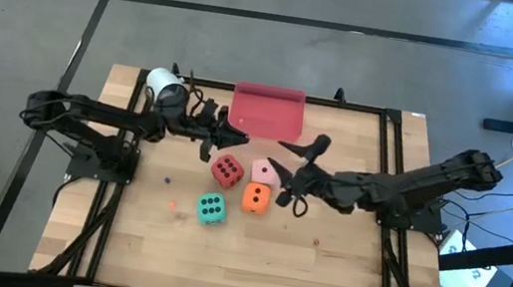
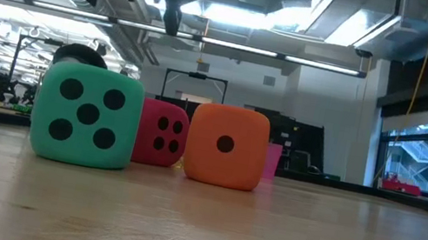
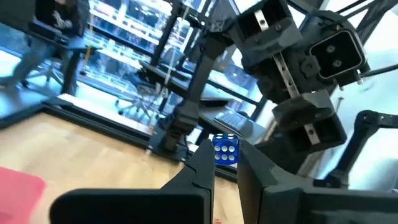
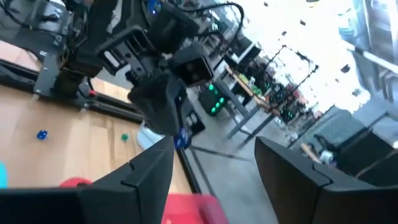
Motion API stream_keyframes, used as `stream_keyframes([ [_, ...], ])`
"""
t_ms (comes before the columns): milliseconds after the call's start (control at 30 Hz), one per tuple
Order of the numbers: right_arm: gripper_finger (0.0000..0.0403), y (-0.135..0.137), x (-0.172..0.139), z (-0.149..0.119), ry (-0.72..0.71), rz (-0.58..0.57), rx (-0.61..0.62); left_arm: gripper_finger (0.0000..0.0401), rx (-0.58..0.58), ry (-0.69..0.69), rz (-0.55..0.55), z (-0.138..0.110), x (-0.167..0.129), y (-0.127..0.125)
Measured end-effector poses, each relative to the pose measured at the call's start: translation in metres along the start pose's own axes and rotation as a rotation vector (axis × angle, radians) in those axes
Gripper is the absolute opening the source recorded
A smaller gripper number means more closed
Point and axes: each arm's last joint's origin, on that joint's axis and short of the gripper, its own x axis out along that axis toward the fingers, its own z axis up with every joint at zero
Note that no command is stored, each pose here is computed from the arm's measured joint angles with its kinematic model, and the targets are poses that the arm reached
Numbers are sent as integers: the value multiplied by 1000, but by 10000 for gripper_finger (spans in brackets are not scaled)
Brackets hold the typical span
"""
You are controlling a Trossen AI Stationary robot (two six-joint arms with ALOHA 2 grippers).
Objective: Pick & Place Dice
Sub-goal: Put the right blue die into the pink bin
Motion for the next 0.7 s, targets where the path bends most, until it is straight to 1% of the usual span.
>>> stream_keyframes([
  [100,223,-7,-13,0,36,0,45,24,46,1,21,5,-5,5],
  [200,221,-12,-24,-4,83,29,93,24,103,4,60,10,-10,10],
  [367,215,-16,-36,-13,155,65,168,24,172,37,195,14,-21,20],
  [467,211,-16,-37,-17,194,50,200,24,189,58,272,14,-24,27],
  [567,208,-14,-38,-23,230,29,220,24,196,63,299,15,-27,32],
  [700,205,-5,-40,-43,268,-12,236,24,220,76,343,16,-29,36],
])
